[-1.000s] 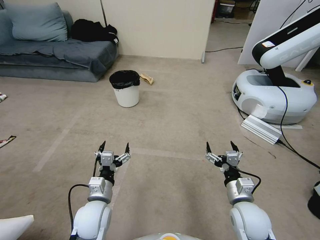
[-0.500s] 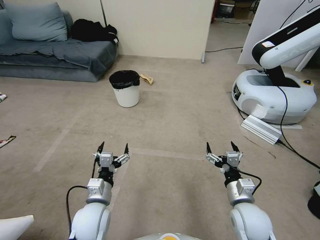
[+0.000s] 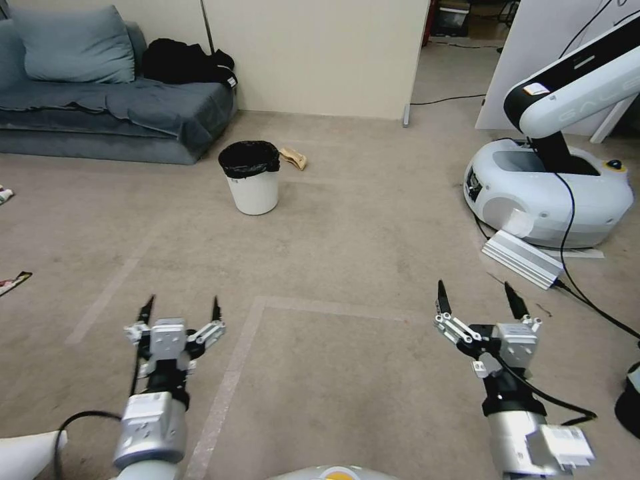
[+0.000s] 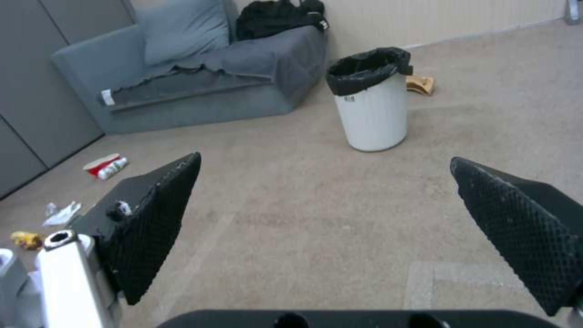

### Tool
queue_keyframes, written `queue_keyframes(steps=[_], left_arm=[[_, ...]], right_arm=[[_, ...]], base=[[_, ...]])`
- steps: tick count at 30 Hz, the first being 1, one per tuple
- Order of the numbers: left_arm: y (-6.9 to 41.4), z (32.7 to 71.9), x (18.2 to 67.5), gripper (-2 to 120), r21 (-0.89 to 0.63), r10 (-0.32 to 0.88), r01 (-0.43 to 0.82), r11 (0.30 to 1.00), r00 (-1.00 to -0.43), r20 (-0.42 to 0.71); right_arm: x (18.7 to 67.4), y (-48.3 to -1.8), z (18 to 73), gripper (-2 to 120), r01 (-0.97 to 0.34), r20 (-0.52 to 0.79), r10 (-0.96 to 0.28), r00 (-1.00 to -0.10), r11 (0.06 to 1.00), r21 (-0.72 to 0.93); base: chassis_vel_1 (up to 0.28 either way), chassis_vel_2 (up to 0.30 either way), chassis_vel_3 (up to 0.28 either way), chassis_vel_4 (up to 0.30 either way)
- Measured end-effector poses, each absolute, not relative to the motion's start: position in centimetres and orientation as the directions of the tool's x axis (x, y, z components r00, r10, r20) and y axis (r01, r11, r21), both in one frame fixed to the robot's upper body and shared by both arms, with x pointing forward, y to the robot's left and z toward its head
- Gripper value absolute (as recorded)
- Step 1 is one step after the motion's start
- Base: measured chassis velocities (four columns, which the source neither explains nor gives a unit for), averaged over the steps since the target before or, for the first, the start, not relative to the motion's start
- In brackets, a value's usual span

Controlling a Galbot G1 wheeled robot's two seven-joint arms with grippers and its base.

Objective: Pick up the trash bin, then pick up the garbage from the floor and place it into the trash bin.

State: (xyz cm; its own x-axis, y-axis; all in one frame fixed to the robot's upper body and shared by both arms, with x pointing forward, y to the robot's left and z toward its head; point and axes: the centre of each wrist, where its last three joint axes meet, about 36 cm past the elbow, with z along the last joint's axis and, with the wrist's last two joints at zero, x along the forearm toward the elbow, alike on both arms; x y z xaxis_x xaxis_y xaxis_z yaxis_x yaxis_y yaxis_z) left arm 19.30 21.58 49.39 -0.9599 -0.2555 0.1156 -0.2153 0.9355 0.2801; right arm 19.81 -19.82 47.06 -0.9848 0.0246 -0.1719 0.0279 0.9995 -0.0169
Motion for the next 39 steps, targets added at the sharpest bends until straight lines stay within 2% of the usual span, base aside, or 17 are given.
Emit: queue_keyframes(steps=[28,39], left_arm=[[21.54,49.18,19.33,100,0.271,-0.248,-0.208,0.94,-0.961,0.123],[21.8,49.24,19.55,100,0.269,-0.245,-0.206,0.941,-0.962,0.118]], right_arm=[[19.99,-19.51,47.19,100,0.009,-0.166,0.008,-0.986,1.0,-0.003],[20.07,-19.96,47.52,100,0.02,-0.175,0.018,-0.984,1.0,-0.012]], base=[[0.0,0.0,0.0,0.0],[-0.127,0.134,0.137,-0.129]])
